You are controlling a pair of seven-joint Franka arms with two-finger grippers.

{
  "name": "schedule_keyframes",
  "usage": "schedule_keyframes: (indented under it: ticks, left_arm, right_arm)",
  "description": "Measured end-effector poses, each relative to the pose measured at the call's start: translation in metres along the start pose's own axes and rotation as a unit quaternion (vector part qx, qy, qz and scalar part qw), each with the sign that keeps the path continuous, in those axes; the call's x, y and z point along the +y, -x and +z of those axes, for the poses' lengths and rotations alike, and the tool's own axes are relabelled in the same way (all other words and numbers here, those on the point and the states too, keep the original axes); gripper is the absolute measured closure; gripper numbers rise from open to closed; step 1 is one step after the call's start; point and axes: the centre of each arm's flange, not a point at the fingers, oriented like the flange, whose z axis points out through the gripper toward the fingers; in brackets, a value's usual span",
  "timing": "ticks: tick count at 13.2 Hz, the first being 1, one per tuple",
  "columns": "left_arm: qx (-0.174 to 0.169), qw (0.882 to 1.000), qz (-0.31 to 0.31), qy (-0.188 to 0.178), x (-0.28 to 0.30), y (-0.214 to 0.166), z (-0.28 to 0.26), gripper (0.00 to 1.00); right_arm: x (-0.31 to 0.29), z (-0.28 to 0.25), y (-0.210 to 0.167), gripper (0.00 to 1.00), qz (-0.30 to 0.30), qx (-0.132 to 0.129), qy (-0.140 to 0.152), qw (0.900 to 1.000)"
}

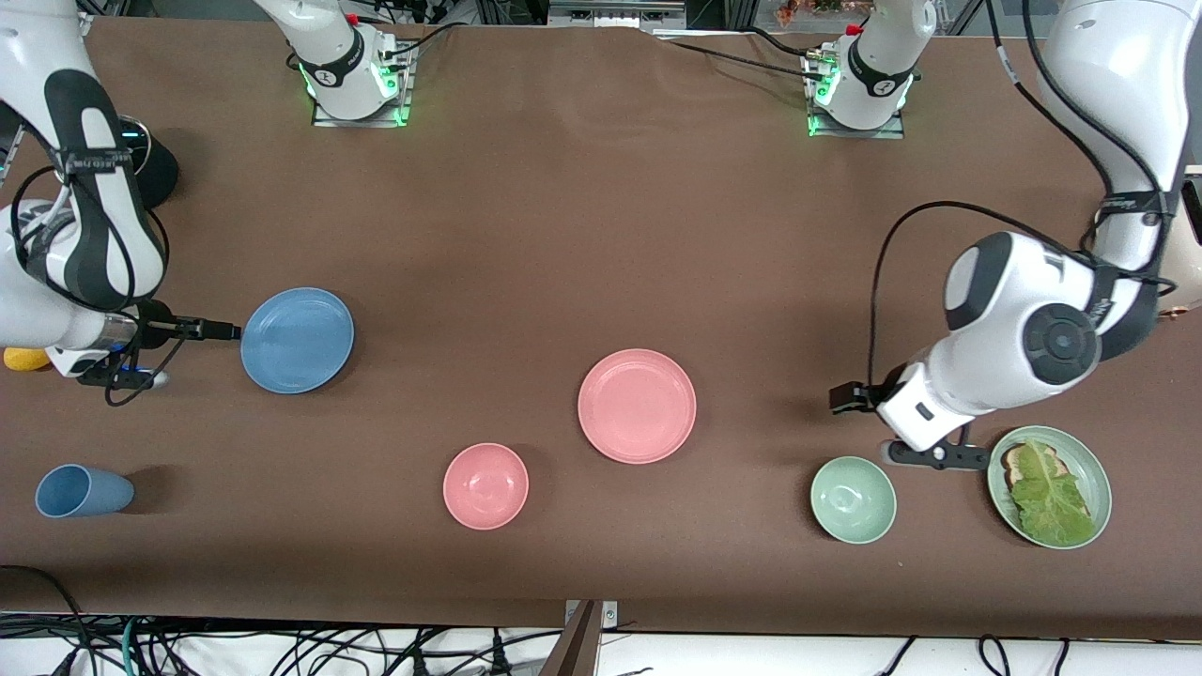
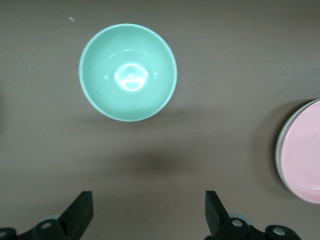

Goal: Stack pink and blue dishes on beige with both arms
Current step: 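Withdraw the left gripper while the right gripper grasps the blue plate, then carry the blue plate with the right gripper onto the pink plate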

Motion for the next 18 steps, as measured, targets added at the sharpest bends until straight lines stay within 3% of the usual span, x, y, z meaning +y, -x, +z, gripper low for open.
schedule_keyframes:
  ticks: [5,7,13,14,18]
  left_arm:
    - [-0.004,0.999,0.041,-0.003,-0.066,0.001,-0.018,0.0]
    - [-0.025,0.999,0.041,-0.006,-0.079,0.005,-0.039,0.0]
    - [-0.066,0.997,0.022,-0.019,-0.098,0.018,-0.104,0.0]
    - [-0.071,0.997,0.019,-0.025,-0.099,0.021,-0.114,0.0]
    - [-0.071,0.995,0.024,-0.063,-0.069,0.037,-0.159,0.0]
  right_arm:
    - [0.023,0.047,-0.005,0.03,0.018,0.001,-0.052,0.998]
    - [0.024,0.054,-0.005,0.18,0.026,0.003,-0.069,0.997]
    - [0.028,0.053,-0.004,0.85,0.025,0.005,-0.079,0.997]
    - [0.026,0.051,-0.003,0.92,0.022,0.001,-0.085,0.996]
    - [0.011,0.035,-0.008,0.94,0.003,-0.021,-0.103,0.994]
